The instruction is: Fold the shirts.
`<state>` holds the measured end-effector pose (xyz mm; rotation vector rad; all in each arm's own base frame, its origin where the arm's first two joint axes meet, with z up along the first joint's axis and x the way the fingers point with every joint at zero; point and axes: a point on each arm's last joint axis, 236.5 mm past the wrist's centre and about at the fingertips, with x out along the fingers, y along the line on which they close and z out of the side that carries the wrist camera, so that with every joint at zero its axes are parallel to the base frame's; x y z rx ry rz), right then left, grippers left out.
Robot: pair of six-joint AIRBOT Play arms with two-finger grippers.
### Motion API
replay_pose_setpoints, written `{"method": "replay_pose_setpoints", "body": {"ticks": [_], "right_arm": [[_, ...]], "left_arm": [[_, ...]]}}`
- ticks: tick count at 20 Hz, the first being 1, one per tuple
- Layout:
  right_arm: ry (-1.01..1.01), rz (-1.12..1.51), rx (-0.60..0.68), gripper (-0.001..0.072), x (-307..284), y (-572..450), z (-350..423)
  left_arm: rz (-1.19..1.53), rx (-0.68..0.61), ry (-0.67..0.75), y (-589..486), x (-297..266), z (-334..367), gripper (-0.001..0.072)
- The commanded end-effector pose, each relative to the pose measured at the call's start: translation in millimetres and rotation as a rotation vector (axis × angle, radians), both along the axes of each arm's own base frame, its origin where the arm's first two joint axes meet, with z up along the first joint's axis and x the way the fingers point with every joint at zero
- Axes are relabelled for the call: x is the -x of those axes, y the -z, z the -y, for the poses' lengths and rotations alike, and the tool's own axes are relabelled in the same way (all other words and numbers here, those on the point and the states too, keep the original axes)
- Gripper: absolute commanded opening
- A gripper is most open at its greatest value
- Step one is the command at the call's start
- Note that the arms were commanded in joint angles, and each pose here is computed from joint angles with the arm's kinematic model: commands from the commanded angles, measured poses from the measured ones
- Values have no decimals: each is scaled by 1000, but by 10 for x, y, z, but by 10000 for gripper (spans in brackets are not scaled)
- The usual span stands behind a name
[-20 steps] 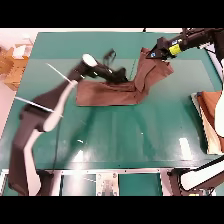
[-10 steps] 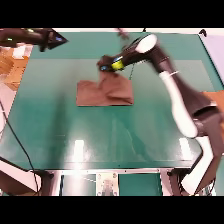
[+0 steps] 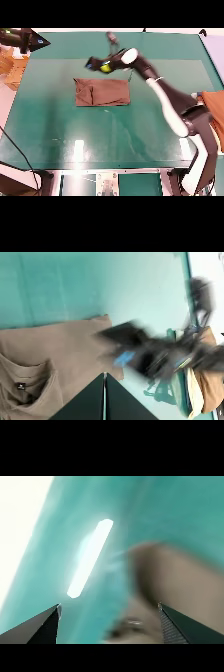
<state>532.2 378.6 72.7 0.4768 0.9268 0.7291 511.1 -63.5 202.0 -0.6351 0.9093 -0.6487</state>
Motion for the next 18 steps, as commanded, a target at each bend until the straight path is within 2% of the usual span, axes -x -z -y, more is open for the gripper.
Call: {"method": "replay_pose_setpoints", "body": {"ticks": [1,5,7,9,13,16,18], "right_arm": [[78,-104,146,672,-59,-111,1266],[147,-410,191,672,256,715,2113],[182,-526,153,673,442,1144,2233],[179,-559,61,672,537,1329,2146],[168,-612,18,672,690,1598,1915],[151,-587,-118,673,576,1526,1511],[166,-592,-153,672,540,1577,1323]], "left_arm": [[1,-10,8,15,17,-15,24],[0,-10,9,16,20,-14,24],[-1,-10,10,17,22,-13,24],[-1,-9,10,16,22,-12,24],[-1,-9,9,15,20,-13,24],[-1,-9,9,16,21,-13,24],[-1,-9,9,16,22,-12,24]]}}
